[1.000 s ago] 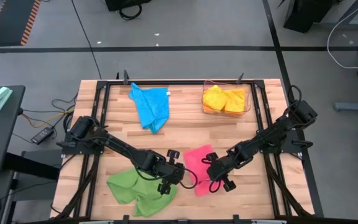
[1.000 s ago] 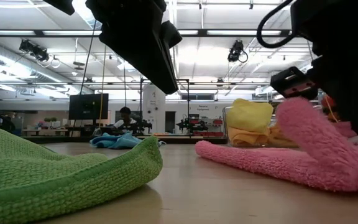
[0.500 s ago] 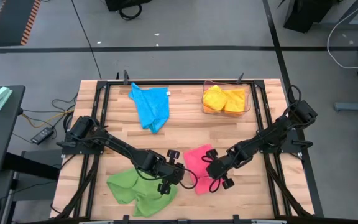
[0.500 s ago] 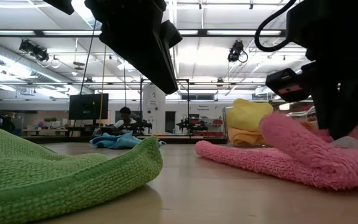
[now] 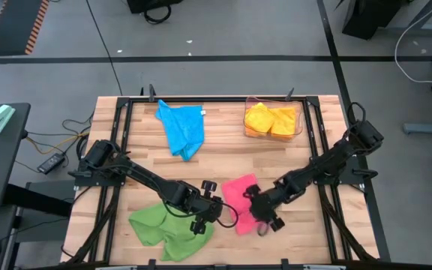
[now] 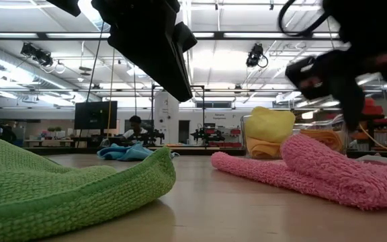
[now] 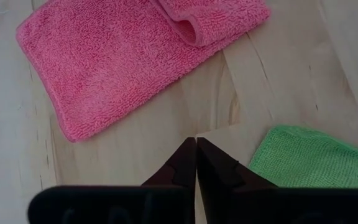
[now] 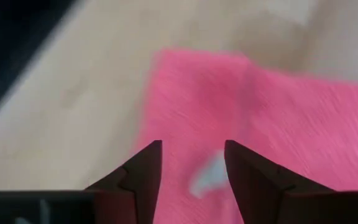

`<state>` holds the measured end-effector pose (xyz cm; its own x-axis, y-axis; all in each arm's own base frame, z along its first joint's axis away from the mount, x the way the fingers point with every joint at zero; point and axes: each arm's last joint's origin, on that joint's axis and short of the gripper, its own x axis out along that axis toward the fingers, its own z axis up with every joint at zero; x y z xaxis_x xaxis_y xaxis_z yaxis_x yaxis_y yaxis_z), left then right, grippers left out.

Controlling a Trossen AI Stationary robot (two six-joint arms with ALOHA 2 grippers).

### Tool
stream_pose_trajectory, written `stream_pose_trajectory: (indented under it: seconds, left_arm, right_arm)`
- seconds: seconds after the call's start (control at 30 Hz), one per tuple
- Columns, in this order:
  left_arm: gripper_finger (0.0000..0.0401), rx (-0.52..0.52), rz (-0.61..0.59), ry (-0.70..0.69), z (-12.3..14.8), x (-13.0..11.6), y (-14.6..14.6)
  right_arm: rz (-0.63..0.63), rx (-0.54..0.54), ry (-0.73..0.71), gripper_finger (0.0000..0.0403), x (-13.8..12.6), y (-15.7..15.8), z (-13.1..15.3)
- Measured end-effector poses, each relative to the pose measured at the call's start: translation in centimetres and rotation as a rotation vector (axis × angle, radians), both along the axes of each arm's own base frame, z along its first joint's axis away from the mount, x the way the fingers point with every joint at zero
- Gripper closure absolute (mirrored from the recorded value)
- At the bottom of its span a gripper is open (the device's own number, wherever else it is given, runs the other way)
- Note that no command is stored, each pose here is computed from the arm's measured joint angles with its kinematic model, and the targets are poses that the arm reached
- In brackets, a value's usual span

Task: Fold microfiber towels
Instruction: Fold the pink microfiber cloth

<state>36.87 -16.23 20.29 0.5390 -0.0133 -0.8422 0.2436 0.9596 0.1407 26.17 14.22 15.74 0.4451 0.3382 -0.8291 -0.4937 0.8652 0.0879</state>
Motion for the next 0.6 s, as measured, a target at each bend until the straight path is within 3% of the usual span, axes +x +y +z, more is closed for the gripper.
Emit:
stream_pose_trajectory:
  seconds: [0.1, 0.3, 0.6]
  left_arm:
    - [0.0380, 0.000, 0.001, 0.000, 0.0, 0.0, 0.0]
    - [0.0371, 0.000, 0.001, 0.001, 0.0, 0.0, 0.0]
    - [0.0381, 0.022, -0.023, 0.000, 0.0, 0.2, 0.4]
  right_arm:
    - [0.082, -0.004, -0.097, 0.0222, -0.5, 1.7, 0.1]
    - [0.011, -0.096, -0.242, 0.0216, -2.4, 3.5, -1.0]
    - [-0.042, -0.192, -0.306, 0.0148, -4.0, 5.8, -0.7]
